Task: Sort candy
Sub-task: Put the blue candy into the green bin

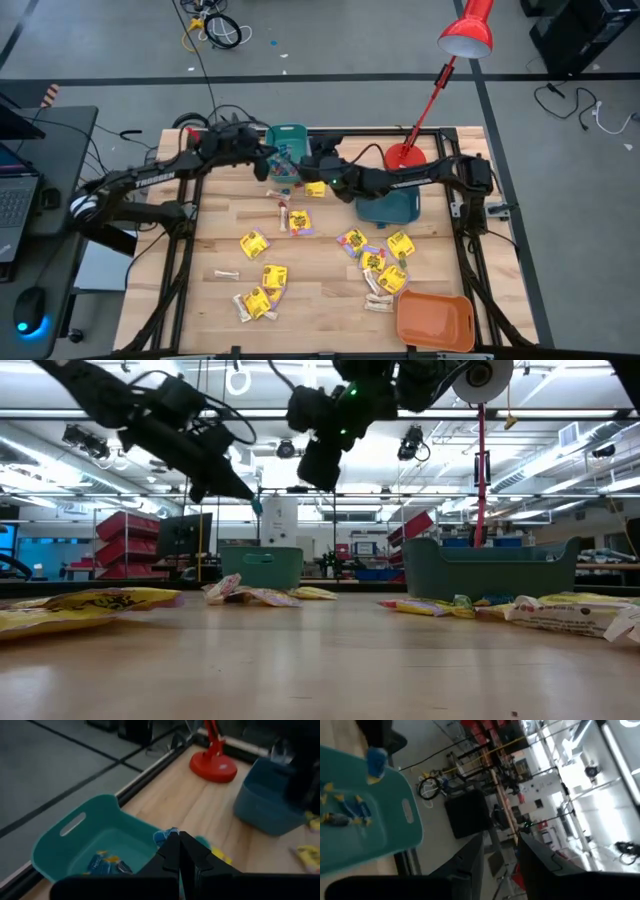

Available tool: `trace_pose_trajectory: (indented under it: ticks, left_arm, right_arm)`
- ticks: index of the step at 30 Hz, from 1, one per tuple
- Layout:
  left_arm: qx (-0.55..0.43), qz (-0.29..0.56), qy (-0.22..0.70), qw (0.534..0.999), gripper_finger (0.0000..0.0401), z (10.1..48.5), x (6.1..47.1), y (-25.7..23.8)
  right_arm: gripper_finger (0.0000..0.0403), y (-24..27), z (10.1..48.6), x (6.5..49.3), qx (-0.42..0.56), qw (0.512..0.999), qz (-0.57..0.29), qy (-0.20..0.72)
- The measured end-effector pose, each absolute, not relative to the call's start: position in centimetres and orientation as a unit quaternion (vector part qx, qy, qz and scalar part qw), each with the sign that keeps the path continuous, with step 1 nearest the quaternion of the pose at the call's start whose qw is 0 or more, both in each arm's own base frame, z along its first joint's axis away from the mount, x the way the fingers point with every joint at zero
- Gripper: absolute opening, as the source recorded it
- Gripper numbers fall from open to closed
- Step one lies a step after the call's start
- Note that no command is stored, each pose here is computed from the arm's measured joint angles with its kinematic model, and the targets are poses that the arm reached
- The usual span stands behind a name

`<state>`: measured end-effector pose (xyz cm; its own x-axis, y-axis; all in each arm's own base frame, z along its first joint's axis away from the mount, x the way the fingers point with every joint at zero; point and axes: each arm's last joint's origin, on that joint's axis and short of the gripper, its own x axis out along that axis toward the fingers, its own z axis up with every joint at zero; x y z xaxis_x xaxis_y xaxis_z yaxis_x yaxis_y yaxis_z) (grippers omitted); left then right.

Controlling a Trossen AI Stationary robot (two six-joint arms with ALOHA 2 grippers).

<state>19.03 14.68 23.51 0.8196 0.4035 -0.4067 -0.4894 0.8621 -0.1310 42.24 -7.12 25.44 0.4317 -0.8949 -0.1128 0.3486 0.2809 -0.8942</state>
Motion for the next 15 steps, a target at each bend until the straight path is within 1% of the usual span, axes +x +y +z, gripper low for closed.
trace_pose_trajectory:
  ticks: [2, 10, 15]
  left_arm:
    - [-0.112, 0.236, 0.202, 0.944, 0.0000, 23.3, 19.7, 15.5]
    - [-0.119, 0.234, 0.240, 0.935, 0.0000, 22.0, 22.0, 17.8]
    - [-0.134, 0.232, 0.267, 0.926, 0.0000, 20.5, 22.7, 18.5]
  right_arm:
    - [0.0106, -7.5, 26.1, 41.5, -0.407, 0.742, -0.419, 0.329]
    - [0.0098, -9.2, 28.9, 37.6, -0.278, 0.827, -0.357, 0.333]
    - [0.0098, -10.0, 29.3, 36.5, -0.228, 0.848, -0.339, 0.338]
